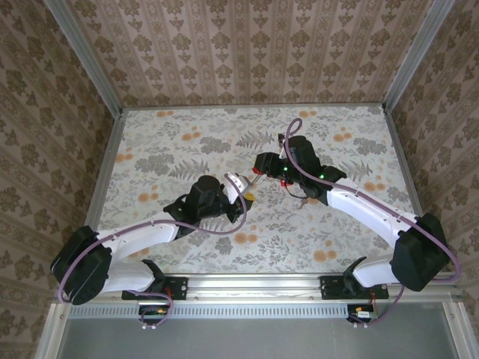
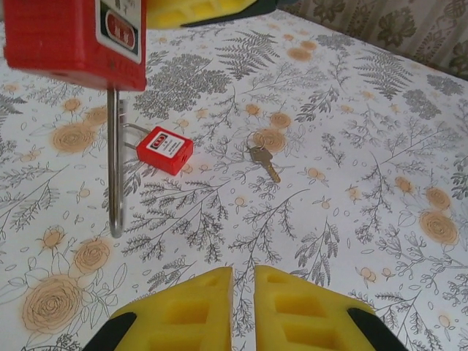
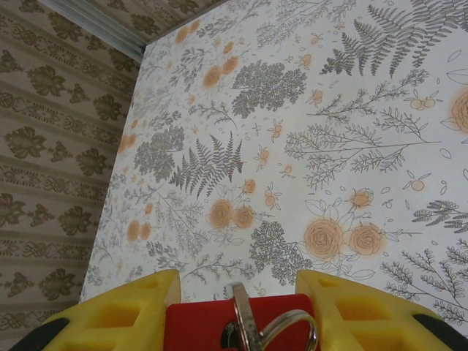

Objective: Unlock with the key

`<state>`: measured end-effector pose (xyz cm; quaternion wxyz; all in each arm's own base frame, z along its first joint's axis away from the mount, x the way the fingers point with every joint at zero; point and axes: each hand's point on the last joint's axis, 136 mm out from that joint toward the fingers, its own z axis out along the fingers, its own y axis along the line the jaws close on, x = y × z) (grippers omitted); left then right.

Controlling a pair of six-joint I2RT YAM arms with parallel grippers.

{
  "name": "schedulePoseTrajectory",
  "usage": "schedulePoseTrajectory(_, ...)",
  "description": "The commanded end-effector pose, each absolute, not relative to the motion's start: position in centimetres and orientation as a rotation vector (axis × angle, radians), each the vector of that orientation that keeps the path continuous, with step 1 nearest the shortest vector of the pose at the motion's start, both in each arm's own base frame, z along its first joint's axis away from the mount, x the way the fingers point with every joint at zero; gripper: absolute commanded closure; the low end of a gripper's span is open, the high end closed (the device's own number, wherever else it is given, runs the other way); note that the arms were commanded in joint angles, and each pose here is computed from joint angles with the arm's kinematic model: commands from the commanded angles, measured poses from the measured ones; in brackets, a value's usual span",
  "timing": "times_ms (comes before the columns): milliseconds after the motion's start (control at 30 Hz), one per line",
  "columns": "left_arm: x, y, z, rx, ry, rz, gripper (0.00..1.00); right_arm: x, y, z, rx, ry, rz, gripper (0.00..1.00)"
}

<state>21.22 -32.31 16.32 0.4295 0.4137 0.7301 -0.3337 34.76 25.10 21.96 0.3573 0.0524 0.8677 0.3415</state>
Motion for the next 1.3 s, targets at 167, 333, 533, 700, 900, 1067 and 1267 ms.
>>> schedulePoseTrajectory(167, 22.1, -31.2, 16.6, 0.996, 1.817, -0.738, 0.65, 35.0, 24.9, 22.5, 0.157, 2.205, 0.885, 0.75)
schedulePoseTrajectory(333, 23.2, -30.3, 16.4, 0.948, 1.839, -0.7, 0.55, 35.0, 24.8, 22.1, 0.16, 2.216, 0.869, 0.76)
schedulePoseTrajectory(533, 24.1, -29.9, 15.9, 0.898, 1.852, -0.715, 0.48, 34.9, 24.8, 20.5, 0.166, 2.251, 0.857, 0.76)
schedulePoseTrajectory(700, 23.9, -30.4, 15.3, 0.897, 1.832, -0.773, 0.36, 34.3, 24.9, 19.3, 0.174, 2.278, 0.859, 0.75)
schedulePoseTrajectory(900, 24.4, -29.2, 15.4, 0.85, 1.847, -0.725, 0.35, 33.0, 24.9, 17.9, 0.132, 2.35, 0.812, 0.76)
schedulePoseTrajectory(1067, 24.4, -28.4, 15.5, 0.831, 1.843, -0.716, 0.34, 31.2, 24.5, 16.0, 0.102, 2.423, 0.769, 0.76)
schedulePoseTrajectory(1267, 24.1, -27.9, 15.3, 0.833, 1.842, -0.704, 0.34, 28.9, 24.4, 13.3, 0.06, 2.517, 0.719, 0.76)
